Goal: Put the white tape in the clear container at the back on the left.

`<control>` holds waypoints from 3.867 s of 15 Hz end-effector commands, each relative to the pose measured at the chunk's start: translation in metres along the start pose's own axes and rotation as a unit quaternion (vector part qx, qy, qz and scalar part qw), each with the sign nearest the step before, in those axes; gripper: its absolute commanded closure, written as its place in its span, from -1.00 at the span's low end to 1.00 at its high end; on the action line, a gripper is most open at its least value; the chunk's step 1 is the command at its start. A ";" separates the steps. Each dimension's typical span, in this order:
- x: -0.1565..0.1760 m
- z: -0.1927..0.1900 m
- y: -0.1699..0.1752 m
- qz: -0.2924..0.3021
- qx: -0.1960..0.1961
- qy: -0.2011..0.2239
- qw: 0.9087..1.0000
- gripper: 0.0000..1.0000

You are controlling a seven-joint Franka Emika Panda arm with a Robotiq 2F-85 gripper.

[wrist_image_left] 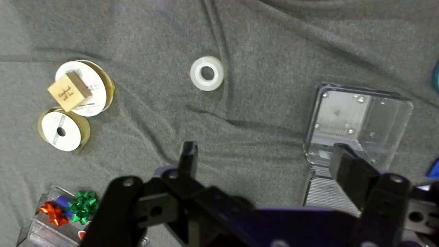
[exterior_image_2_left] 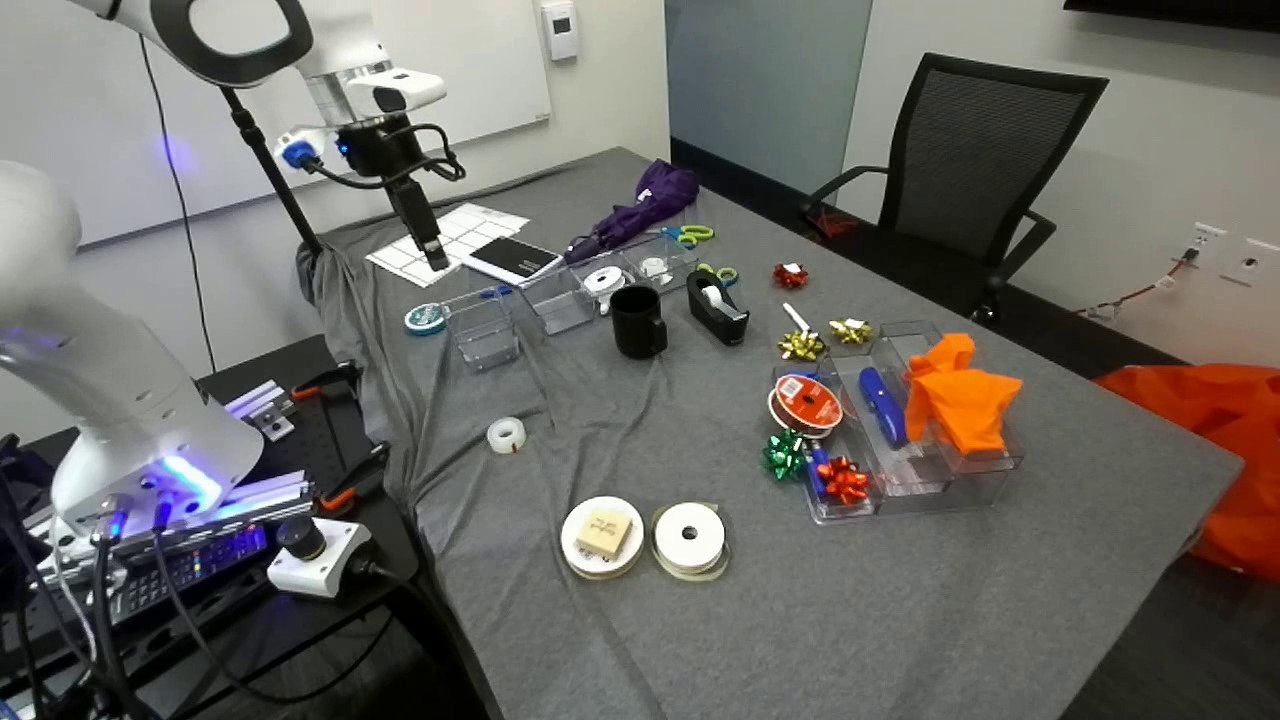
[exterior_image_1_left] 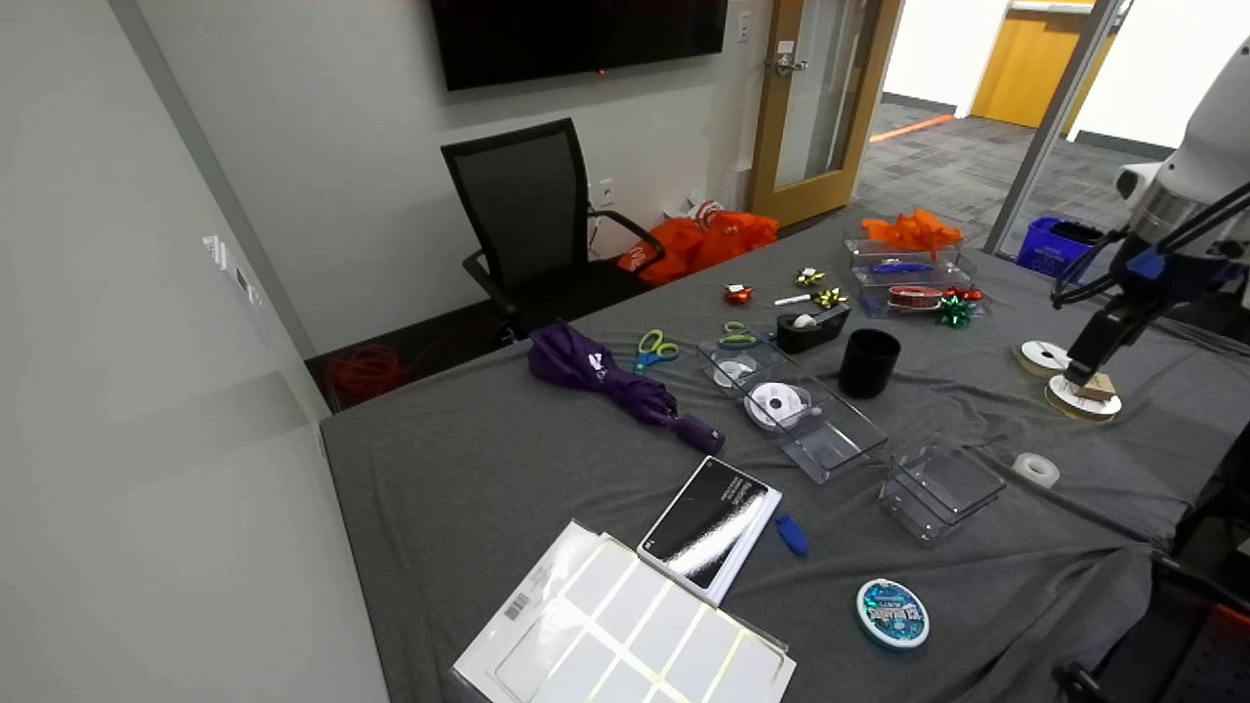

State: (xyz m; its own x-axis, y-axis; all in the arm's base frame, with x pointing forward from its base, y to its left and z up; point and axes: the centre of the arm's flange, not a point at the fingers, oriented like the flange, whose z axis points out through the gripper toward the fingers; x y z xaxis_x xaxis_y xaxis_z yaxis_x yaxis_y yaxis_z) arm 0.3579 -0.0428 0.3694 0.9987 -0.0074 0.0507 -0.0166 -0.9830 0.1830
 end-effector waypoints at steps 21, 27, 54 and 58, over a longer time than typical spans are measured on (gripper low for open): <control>-0.007 0.126 0.088 -0.081 0.126 -0.025 0.988 -1.00; -0.001 0.178 0.086 -0.067 0.115 -0.062 0.989 -1.00; 0.014 0.244 0.088 -0.089 0.079 -0.065 0.991 -1.00; 0.012 0.249 0.080 -0.094 0.085 -0.073 0.989 -1.00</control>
State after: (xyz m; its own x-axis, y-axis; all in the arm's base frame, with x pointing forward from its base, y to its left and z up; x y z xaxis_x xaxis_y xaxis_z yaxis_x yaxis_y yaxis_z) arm 0.3874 -0.1667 0.1449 0.9836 0.1514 -0.0981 0.1550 -0.9874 0.0306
